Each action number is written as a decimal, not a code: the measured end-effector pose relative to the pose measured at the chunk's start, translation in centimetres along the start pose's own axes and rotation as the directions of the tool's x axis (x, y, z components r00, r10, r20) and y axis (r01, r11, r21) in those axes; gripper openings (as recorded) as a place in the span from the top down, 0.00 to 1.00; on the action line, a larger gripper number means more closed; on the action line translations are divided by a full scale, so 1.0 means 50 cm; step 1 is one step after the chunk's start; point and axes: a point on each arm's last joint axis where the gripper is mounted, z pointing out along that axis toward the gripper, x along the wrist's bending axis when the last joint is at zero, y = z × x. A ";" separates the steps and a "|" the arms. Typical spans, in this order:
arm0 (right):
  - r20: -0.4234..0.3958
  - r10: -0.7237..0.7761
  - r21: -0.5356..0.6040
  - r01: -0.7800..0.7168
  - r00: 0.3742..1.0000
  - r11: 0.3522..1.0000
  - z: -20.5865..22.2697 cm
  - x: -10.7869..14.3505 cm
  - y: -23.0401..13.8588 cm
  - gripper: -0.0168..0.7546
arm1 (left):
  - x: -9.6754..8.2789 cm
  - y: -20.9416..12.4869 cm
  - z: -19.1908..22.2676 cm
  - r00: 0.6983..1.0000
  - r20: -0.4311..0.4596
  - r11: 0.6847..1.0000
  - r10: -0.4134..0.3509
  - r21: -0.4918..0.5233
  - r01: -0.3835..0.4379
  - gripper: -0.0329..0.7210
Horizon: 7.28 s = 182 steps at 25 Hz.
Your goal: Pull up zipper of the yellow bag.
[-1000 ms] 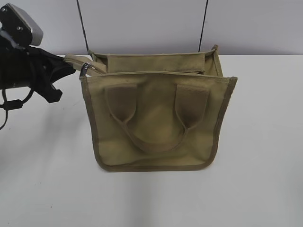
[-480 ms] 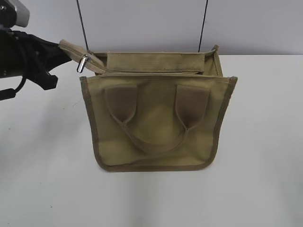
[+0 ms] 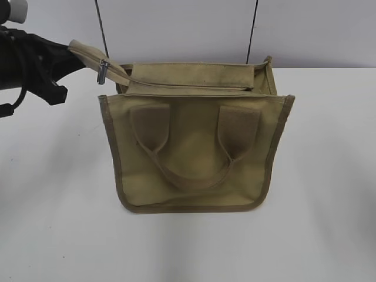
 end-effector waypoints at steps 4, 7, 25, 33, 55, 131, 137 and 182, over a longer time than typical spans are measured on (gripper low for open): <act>-0.102 0.001 0.054 0.004 0.995 0.999 0.069 0.048 0.048 0.25 | 0.000 0.000 0.000 1.000 0.000 1.000 0.001 0.001 -0.001 0.94; -0.173 -0.014 0.125 0.036 0.985 0.992 0.131 0.116 0.070 0.25 | 0.000 0.000 0.000 1.000 0.000 1.000 0.002 0.002 -0.002 0.94; -0.365 0.026 0.356 0.114 0.931 0.927 0.401 0.482 0.178 0.40 | -0.002 -0.002 0.000 1.000 0.012 1.000 0.026 0.012 -0.026 0.94; -0.335 0.104 0.449 0.061 0.937 0.891 0.443 0.499 0.163 0.56 | -0.002 -0.002 0.000 1.000 0.014 1.000 0.028 0.013 -0.029 0.94; -0.148 0.302 0.475 -0.200 0.942 0.857 0.524 0.489 0.132 0.58 | -0.006 0.001 0.000 0.999 0.029 0.999 0.035 -0.004 -0.035 0.94; -0.172 0.017 0.618 0.095 0.985 0.780 0.414 0.144 0.237 1.00 | -0.012 -0.037 -0.034 0.990 -0.106 0.988 -0.097 0.114 0.109 0.94; -0.166 0.025 0.603 0.081 0.986 0.793 0.400 0.130 0.246 1.00 | -0.015 -0.034 -0.033 0.991 -0.096 0.989 -0.097 0.099 0.107 0.94; -0.146 -0.345 0.215 0.370 0.927 0.904 -0.146 0.058 -0.123 0.22 | -0.184 0.087 -0.396 0.914 -0.166 0.732 -0.370 0.553 0.397 0.17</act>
